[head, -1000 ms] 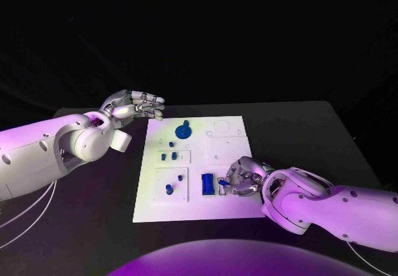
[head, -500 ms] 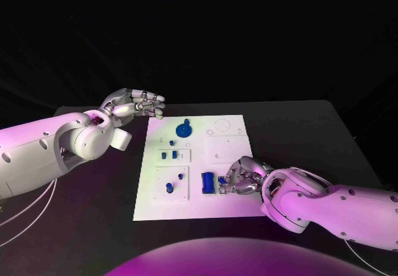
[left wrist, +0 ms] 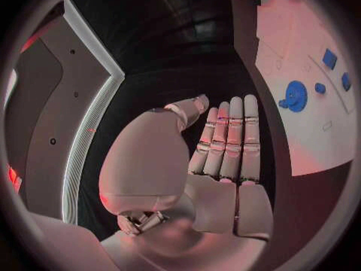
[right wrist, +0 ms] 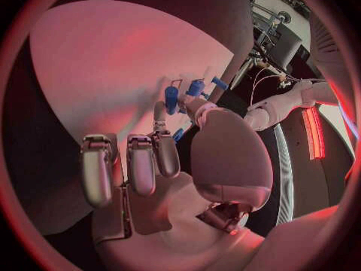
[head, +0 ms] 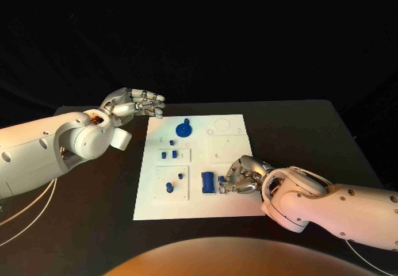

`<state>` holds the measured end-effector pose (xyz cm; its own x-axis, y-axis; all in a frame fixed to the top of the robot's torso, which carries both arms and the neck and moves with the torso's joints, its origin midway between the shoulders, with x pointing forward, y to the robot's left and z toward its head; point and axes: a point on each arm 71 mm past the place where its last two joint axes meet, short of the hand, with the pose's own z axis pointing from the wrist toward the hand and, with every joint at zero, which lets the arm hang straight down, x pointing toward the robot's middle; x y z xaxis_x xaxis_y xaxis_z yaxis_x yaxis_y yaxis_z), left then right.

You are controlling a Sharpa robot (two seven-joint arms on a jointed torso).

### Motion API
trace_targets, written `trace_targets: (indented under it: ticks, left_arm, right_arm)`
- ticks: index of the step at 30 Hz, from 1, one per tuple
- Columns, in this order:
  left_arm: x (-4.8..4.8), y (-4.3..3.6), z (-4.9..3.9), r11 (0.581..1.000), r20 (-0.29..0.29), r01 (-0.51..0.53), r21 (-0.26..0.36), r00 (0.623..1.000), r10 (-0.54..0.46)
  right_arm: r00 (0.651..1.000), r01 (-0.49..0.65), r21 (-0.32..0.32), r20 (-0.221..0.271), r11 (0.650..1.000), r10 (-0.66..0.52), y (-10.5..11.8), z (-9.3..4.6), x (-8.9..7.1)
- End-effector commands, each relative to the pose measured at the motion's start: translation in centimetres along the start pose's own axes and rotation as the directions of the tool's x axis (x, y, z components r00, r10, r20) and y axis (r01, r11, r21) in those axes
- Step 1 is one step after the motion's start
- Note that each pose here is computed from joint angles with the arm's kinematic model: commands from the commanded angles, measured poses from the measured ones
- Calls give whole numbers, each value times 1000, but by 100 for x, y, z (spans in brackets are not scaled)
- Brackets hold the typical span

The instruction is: Assemble the parts on the task board

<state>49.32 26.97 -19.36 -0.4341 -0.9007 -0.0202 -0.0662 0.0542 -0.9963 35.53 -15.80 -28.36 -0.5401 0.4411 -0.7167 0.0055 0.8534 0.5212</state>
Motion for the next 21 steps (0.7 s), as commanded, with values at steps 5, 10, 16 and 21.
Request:
trace_targets:
  ticks: [5,10,16,21]
  left_arm:
    - [20,-10,4,1000,-15,9,6,1000,-9]
    - [21,-10,5,1000,-16,9,6,1000,-9]
    - [20,-10,5,1000,-15,9,6,1000,-9]
    - [16,-9,4,1000,-14,8,5,1000,-8]
  right_arm:
    - [999,37,5,-6,999,-37,2,13,14]
    - [999,42,6,-12,999,-42,13,21,24]
    - [999,44,1,-24,999,-44,32,23,41]
    - [998,45,-3,-34,999,-45,44,18,52]
